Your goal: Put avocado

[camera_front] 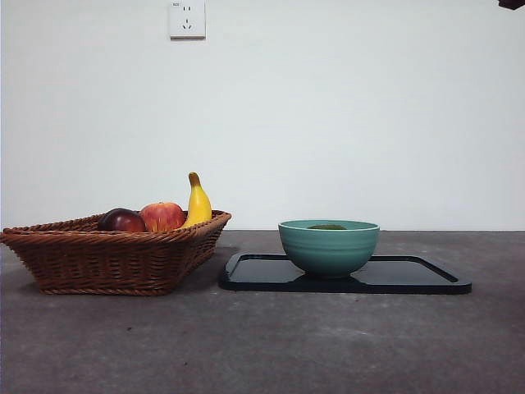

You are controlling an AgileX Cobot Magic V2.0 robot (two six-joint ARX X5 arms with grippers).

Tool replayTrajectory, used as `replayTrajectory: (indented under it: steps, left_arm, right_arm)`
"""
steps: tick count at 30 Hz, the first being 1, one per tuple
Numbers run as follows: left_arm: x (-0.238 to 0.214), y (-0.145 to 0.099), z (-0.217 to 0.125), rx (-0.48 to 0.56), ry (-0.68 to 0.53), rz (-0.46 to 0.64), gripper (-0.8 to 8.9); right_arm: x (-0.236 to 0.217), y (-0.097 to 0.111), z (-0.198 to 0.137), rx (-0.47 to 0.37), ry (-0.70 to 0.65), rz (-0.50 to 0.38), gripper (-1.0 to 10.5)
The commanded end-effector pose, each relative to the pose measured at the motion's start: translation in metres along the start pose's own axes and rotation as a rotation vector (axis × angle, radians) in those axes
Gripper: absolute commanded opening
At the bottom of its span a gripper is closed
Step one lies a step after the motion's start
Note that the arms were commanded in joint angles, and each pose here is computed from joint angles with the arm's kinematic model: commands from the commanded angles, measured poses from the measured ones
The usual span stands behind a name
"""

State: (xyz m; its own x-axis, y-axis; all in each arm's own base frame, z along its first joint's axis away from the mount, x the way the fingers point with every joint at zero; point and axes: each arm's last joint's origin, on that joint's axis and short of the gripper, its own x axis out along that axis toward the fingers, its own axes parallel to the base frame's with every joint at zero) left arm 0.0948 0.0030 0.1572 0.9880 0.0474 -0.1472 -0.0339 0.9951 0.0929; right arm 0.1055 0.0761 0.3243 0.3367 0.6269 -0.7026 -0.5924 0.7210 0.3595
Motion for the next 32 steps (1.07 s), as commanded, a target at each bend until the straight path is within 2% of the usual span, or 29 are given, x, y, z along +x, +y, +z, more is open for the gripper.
replayTrajectory:
  steps: [1, 13, 21, 24, 27, 32]
  left_arm:
    - [0.002, 0.0, -0.005, -0.006, 0.005, 0.001, 0.08]
    - [0.002, 0.0, -0.005, -0.006, 0.005, 0.001, 0.08]
    - [0.002, 0.0, -0.005, -0.006, 0.005, 0.001, 0.08]
    - [0.002, 0.0, -0.005, -0.006, 0.005, 0.001, 0.08]
    - [0.002, 0.0, -0.005, -0.006, 0.005, 0.001, 0.08]
    - [0.002, 0.0, -0.005, -0.006, 0.005, 0.001, 0.08]
  right_arm:
    - [0.0, 0.002, 0.003, -0.002, -0.009, 0.006, 0.1]
    - [-0.001, 0.002, 0.003, -0.006, -0.01, 0.002, 0.1]
    - [-0.012, -0.002, -0.001, -0.001, -0.08, -0.087, 0.1]
    - [-0.026, -0.006, -0.006, -0.001, -0.154, -0.147, 0.1]
    - [-0.042, -0.009, -0.01, 0.007, -0.29, -0.208, 0.1]
    - [-0.052, -0.017, -0.011, -0.11, -0.562, -0.323, 0.1]
